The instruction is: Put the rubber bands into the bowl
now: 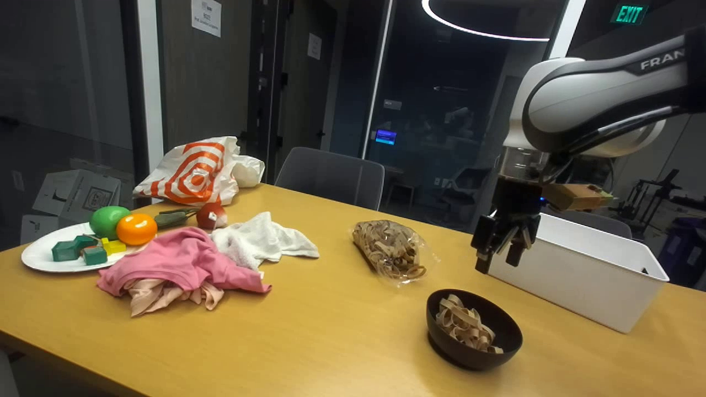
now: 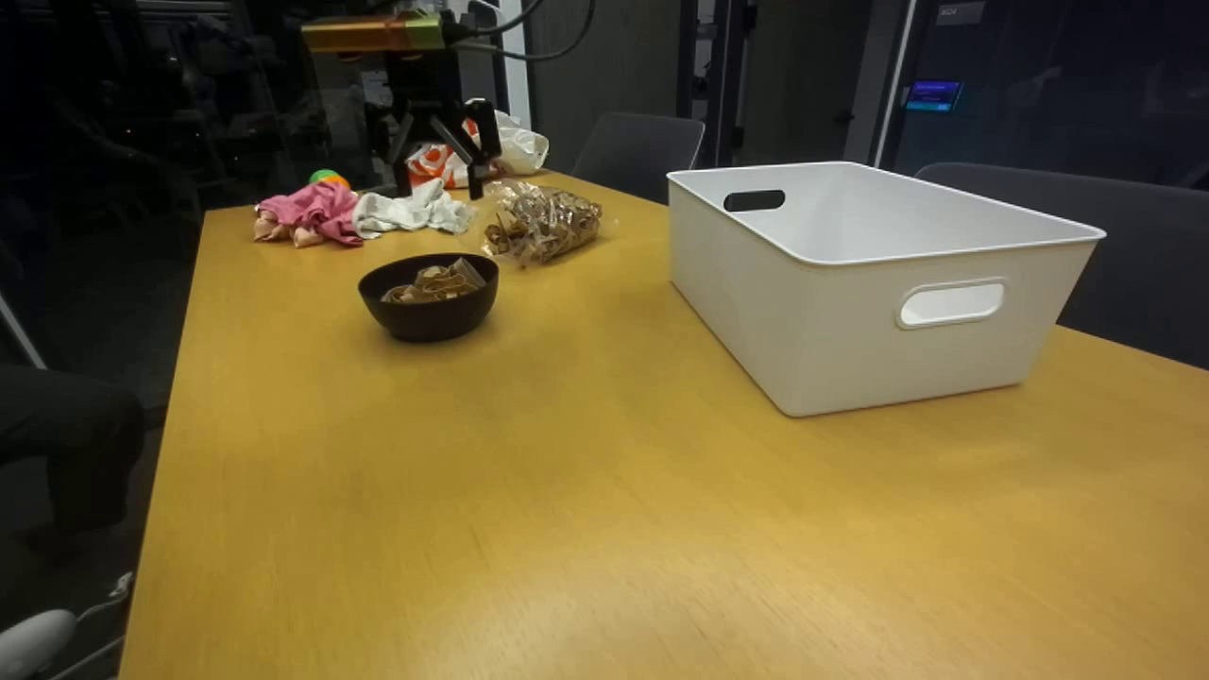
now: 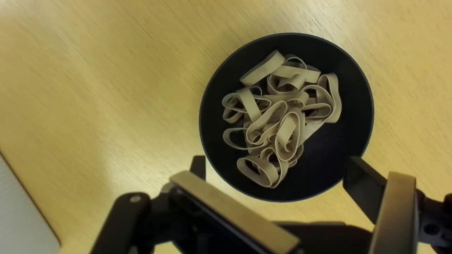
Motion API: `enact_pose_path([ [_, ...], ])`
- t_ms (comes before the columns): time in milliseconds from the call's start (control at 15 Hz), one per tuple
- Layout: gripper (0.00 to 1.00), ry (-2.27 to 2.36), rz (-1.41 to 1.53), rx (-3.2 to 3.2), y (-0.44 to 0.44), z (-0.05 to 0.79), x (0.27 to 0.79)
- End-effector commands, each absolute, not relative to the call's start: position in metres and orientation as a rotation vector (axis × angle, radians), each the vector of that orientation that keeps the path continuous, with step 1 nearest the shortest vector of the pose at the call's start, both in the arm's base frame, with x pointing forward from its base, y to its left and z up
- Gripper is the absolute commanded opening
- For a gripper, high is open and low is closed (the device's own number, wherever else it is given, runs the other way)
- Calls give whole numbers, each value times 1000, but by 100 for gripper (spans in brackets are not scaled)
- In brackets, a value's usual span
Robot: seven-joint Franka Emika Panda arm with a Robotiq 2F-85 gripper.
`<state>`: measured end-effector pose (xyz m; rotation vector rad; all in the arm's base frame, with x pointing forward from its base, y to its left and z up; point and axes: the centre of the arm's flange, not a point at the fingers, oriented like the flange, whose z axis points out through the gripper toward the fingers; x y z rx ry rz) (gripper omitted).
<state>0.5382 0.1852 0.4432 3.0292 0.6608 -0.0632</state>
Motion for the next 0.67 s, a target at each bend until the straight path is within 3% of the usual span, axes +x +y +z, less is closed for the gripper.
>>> enact_pose_path([
  [0,100,627,-21,3111,176,484,529],
  [600,100,606,-49,3126,179,470,531],
])
